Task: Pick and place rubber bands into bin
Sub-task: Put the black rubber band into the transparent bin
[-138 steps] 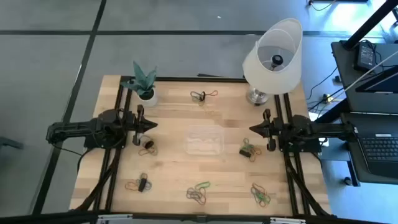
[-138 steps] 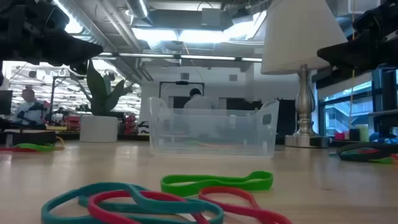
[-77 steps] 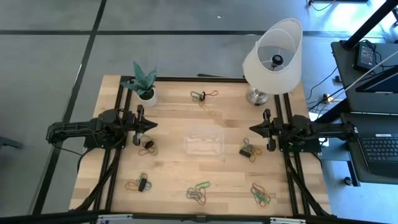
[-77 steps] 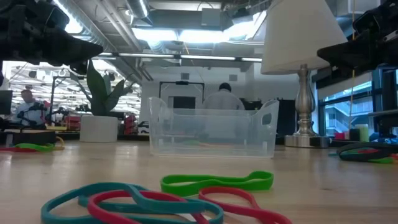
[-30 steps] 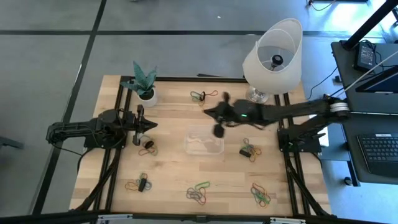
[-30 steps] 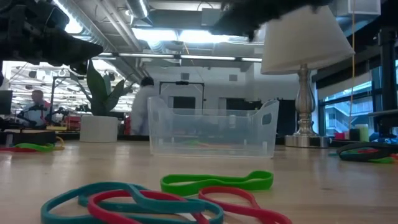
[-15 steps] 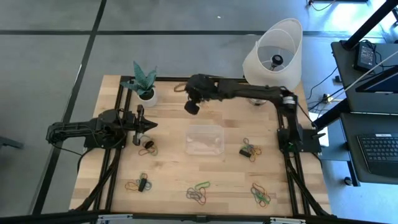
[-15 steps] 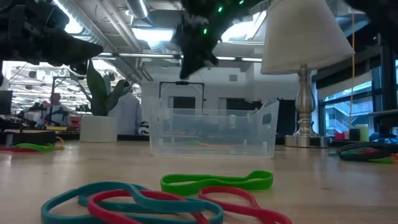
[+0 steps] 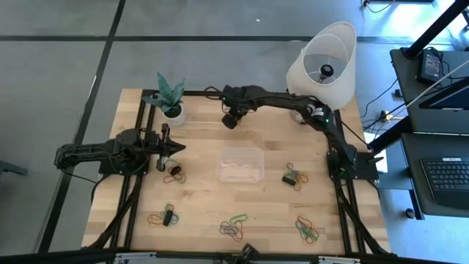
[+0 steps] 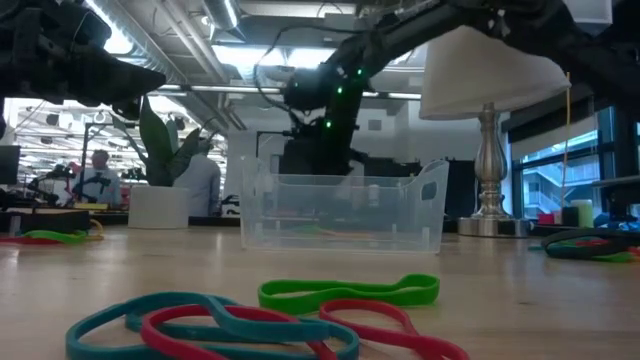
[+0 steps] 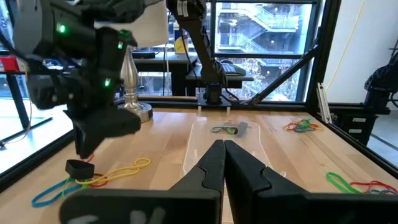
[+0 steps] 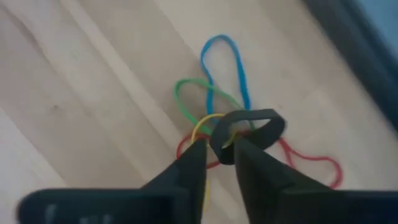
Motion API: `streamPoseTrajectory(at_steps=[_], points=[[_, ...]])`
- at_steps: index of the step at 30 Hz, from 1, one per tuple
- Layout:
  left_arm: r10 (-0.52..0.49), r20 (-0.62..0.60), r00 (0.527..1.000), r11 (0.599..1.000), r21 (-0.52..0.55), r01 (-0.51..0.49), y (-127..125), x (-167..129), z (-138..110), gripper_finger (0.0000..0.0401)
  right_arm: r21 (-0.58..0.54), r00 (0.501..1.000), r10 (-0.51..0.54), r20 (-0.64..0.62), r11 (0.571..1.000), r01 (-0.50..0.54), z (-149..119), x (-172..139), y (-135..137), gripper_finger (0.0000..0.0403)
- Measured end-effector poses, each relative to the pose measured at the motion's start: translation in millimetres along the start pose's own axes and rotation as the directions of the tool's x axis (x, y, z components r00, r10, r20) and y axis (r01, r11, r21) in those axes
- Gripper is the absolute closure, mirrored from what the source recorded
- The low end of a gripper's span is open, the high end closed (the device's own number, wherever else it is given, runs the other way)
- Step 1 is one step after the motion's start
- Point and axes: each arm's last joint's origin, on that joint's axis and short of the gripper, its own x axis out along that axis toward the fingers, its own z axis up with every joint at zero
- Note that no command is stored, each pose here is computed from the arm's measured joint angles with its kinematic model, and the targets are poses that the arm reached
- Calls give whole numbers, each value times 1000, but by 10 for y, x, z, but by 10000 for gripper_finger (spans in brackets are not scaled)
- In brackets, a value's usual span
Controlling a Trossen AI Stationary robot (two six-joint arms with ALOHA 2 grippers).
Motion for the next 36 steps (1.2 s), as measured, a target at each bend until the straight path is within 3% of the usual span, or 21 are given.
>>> streamPoseTrajectory(at_steps=[7,14,19,26,30,36], points=[[0,0,1000,1000,0,0,0,0,-1,395,48,999,-14,-33,999,15,-19,165,-43,247],[-1,0,1000,1000,0,1,0,0,-1,395,50,998,-23,-54,998,26,-31,304,-89,236],[0,0,1000,1000,0,0,0,0,-1,395,13,998,-2,-66,1000,3,-41,346,-81,270],[-1,-1,1000,1000,0,1,0,0,-2,395,7,999,3,-49,1000,-3,-24,347,-77,388],[0,-1,1000,1000,0,0,0,0,-1,395,18,999,3,-53,1000,-2,-25,290,-84,389],[0,0,1000,1000,0,0,0,0,-1,395,89,1000,13,-10,996,-12,9,-30,-67,397]])
